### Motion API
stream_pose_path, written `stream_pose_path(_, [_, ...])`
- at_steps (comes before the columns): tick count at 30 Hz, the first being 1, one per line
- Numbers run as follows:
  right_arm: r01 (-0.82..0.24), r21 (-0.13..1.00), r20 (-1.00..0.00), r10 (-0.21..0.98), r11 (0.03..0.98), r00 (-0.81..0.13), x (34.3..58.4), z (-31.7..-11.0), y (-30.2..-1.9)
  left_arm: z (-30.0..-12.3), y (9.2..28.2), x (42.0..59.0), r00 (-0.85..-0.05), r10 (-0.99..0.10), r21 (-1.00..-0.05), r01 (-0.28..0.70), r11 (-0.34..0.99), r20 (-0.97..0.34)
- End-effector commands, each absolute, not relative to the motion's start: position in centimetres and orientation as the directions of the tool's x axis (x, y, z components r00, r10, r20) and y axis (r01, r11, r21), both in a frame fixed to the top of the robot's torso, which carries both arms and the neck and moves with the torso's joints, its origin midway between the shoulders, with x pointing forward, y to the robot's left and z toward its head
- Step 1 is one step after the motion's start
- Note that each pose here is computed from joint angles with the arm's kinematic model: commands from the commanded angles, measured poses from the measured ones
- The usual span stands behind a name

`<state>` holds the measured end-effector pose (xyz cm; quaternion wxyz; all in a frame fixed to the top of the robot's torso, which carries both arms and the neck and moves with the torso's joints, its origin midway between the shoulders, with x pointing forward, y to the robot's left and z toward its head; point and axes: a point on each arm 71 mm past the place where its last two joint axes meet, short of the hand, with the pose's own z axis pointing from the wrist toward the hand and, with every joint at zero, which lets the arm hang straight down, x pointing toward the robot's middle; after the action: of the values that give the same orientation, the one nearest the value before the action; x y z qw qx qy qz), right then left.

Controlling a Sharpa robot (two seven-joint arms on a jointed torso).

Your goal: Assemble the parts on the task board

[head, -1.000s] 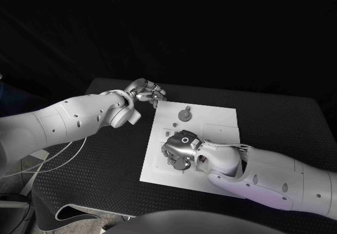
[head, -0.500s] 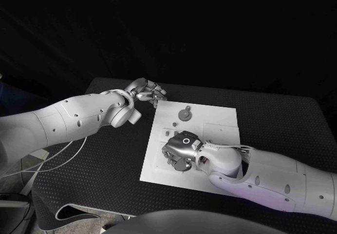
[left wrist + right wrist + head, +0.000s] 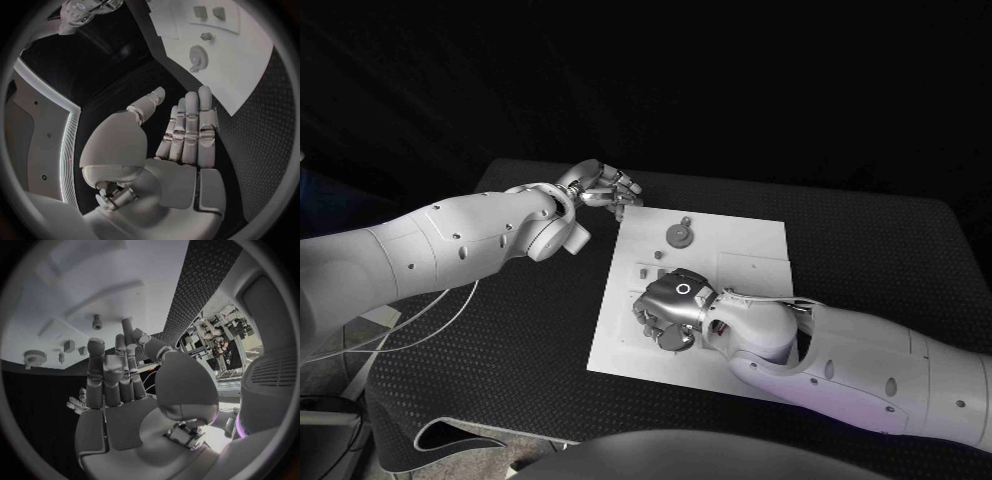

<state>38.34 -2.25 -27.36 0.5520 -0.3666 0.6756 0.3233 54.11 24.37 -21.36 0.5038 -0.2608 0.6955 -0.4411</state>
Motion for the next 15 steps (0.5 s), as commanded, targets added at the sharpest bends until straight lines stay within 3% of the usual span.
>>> stream_pose_path(1, [-0.852,0.036,-0.973,-0.178,0.522,-0.150,38.16,-28.11,-2.49,-21.27,24.15,54.08,-0.369,-0.805,-0.879,0.089,0.468,-0.466])
stream_pose_path(15, [-0.852,0.038,-0.971,-0.182,0.522,-0.154,38.10,-28.13,-2.50,-21.27,24.17,54.08,-0.368,-0.805,-0.879,0.088,0.468,-0.466])
